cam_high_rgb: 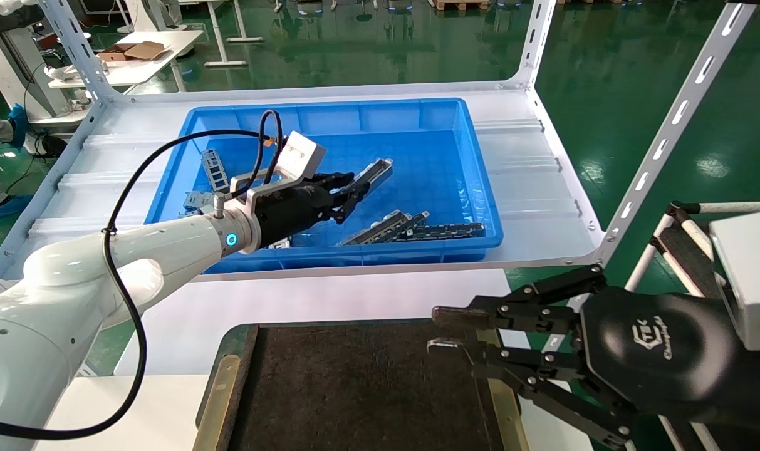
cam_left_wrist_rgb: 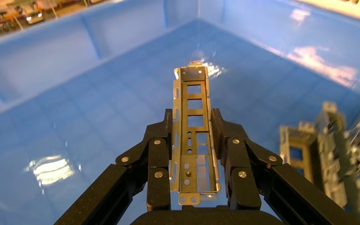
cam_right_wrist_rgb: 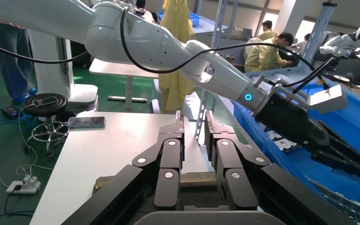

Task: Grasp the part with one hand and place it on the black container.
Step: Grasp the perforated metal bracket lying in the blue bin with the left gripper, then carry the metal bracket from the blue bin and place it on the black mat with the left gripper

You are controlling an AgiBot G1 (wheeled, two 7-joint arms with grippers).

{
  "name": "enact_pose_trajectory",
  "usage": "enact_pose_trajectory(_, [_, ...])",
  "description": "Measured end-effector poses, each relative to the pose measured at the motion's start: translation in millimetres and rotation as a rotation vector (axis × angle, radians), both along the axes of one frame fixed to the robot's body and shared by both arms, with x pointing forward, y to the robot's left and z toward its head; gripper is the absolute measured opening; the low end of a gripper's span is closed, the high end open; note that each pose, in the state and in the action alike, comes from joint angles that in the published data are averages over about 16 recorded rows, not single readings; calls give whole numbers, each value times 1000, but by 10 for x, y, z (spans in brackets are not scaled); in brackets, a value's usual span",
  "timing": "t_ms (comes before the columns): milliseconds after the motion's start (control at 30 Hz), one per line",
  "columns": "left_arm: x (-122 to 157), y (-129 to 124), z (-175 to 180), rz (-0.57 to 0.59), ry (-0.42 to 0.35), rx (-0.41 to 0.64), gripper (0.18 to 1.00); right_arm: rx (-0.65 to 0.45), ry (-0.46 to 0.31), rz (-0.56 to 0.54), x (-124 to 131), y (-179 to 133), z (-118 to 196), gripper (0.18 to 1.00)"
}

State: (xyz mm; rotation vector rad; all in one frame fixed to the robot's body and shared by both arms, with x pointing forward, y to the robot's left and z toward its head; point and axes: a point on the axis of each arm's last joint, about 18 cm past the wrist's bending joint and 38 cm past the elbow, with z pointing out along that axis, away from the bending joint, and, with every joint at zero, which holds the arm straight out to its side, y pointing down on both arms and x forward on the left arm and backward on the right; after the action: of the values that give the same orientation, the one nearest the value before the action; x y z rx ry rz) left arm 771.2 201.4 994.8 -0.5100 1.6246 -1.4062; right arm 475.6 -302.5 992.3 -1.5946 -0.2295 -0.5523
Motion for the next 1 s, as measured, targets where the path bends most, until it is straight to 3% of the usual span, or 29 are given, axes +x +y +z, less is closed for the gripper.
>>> enact_pose_trajectory(233, [-92, 25, 207, -52, -54, -22, 354, 0, 0, 0, 0, 0, 0, 268])
enact_pose_trajectory(600, [-472, 212, 506, -233, -139, -23, 351, 0, 0, 0, 0, 0, 0, 200])
enact_pose_trajectory(1000, [-1171, 464, 211, -520, -104, 26, 350, 0, 0, 0, 0, 0, 0, 191])
